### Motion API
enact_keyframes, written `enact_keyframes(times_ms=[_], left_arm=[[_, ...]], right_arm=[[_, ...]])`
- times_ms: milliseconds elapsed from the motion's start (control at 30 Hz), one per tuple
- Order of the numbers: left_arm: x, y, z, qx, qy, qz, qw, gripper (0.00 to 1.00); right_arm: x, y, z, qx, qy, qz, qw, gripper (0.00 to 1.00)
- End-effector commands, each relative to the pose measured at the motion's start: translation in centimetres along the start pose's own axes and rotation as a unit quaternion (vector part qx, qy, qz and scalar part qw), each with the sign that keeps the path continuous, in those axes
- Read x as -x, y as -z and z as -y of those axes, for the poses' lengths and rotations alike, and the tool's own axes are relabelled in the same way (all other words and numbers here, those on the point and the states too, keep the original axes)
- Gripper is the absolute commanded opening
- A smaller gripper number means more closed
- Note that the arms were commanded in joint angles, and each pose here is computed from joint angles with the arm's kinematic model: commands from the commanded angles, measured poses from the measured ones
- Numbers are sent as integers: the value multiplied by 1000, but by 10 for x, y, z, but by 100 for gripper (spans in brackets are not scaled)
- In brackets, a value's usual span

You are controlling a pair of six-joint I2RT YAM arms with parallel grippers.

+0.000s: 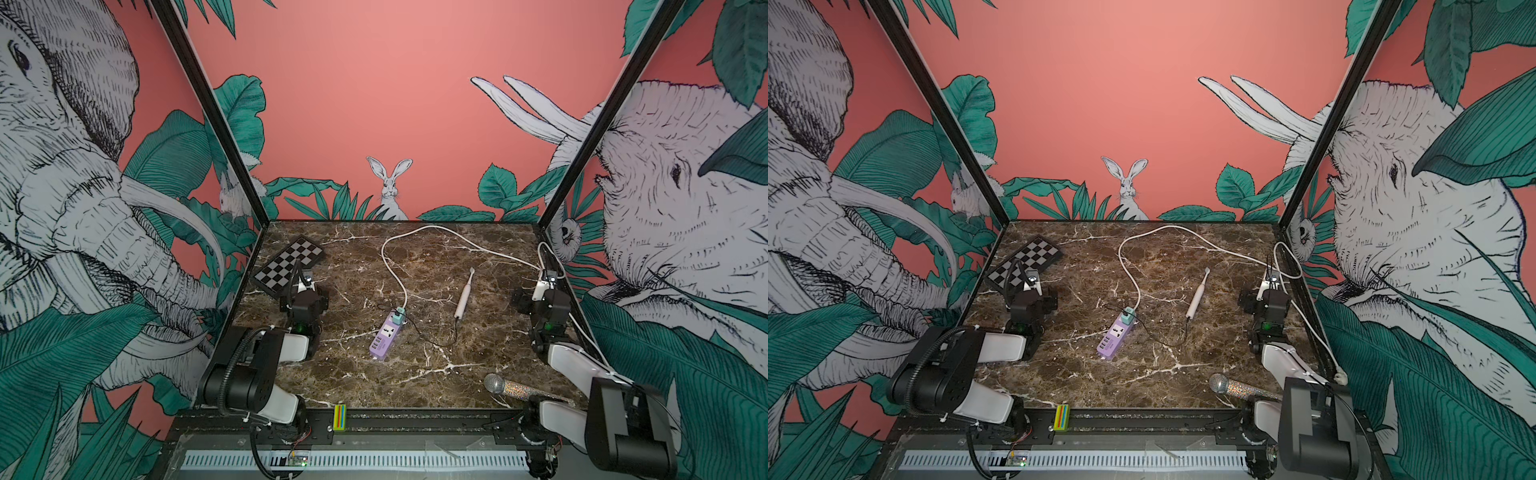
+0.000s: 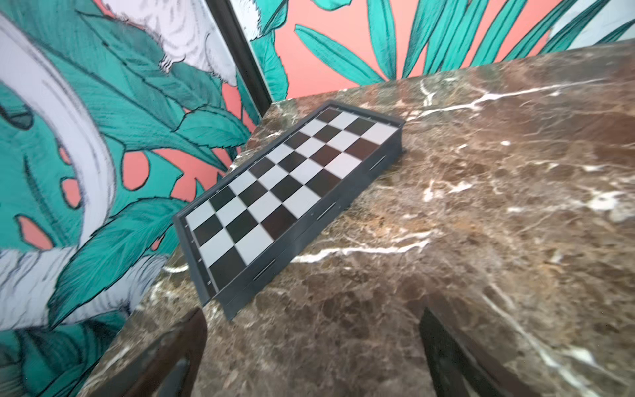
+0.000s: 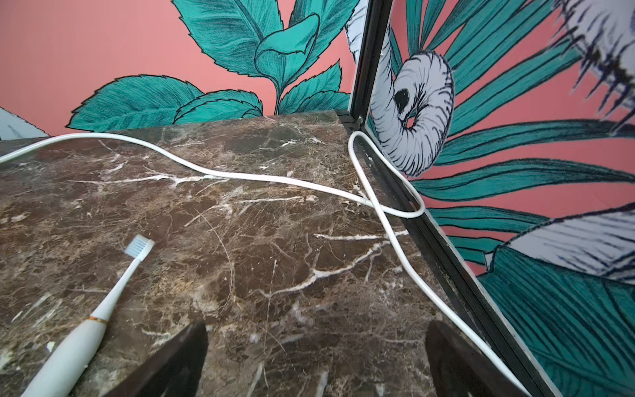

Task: Charge the electric toothbrush
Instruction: Reset both arms

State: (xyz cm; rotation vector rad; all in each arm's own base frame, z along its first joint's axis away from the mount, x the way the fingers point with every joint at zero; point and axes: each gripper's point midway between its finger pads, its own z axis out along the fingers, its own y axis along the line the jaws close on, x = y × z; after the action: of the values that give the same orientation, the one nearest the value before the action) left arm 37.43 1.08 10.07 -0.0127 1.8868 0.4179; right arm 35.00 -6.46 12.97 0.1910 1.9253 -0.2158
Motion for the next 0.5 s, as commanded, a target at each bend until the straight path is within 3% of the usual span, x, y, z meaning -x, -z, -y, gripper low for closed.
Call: enact_keyframes(times_ms=[0, 133, 200, 467], left_arm=[[18, 0, 3, -30, 14, 43, 999, 99], [16, -6, 10, -43, 8, 57, 997, 99], [10, -8, 12, -50, 6, 24, 998, 99], [11, -17, 9, -43, 12, 16, 999, 99]], right_arm=[[1, 1, -2, 9, 7, 22, 1000, 97], [-3, -8, -9, 24, 12, 33, 999, 97], [-4, -13, -13, 34, 20, 6, 999, 97], [-4, -12, -27, 72, 25, 10, 997, 97]])
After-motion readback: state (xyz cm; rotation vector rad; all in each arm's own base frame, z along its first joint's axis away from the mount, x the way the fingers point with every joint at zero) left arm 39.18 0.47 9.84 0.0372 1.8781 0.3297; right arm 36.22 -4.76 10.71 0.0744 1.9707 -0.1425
